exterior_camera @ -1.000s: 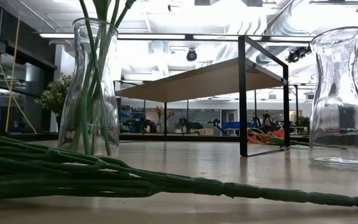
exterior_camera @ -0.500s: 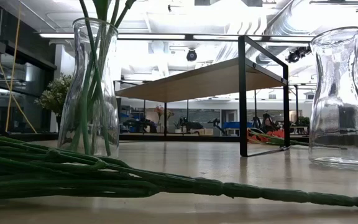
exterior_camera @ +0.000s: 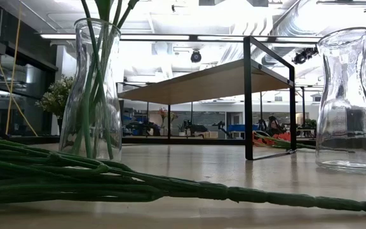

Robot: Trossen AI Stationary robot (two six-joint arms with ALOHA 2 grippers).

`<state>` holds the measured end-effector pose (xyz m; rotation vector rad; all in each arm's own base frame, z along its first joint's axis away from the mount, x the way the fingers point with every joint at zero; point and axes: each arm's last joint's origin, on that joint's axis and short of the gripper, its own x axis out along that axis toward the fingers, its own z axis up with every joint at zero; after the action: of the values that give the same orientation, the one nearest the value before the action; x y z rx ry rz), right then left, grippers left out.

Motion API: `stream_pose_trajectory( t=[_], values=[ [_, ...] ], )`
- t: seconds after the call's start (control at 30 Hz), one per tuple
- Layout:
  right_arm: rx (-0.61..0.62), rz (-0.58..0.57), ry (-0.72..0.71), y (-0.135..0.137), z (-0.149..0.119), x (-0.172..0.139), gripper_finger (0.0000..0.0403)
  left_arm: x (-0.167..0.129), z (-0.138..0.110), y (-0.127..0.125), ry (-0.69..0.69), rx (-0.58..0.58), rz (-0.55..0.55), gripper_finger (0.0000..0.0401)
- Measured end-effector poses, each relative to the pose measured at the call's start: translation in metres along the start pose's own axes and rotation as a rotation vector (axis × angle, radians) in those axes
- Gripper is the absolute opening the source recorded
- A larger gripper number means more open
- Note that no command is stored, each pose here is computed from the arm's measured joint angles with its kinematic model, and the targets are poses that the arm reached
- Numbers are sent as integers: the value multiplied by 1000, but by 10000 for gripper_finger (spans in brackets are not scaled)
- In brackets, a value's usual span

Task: Pick and place flowers into a vace then onto a shelf
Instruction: Put the left orange flowers into the right transparent vase

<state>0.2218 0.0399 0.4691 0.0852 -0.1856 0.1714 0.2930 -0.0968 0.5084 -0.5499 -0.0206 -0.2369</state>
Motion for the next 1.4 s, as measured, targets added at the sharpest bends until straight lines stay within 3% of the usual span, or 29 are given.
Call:
stream_pose_trajectory(
  t=[0.37, 0.67, 1.03, 1.4],
  values=[
    [17, 123, 183, 23, 3, -50, 1, -26, 2, -13, 59, 6, 4, 156],
    [68, 254, 345, 55, -14, -53, 1, -48, -3, -9, 137, -31, 181, 156],
    [26, 92, 569, 93, -54, -42, 1, -69, -15, 6, 267, -102, 428, 156],
    [-14, -120, 604, 109, -69, -47, 2, -79, -25, 15, 359, -147, 554, 156]
  ],
)
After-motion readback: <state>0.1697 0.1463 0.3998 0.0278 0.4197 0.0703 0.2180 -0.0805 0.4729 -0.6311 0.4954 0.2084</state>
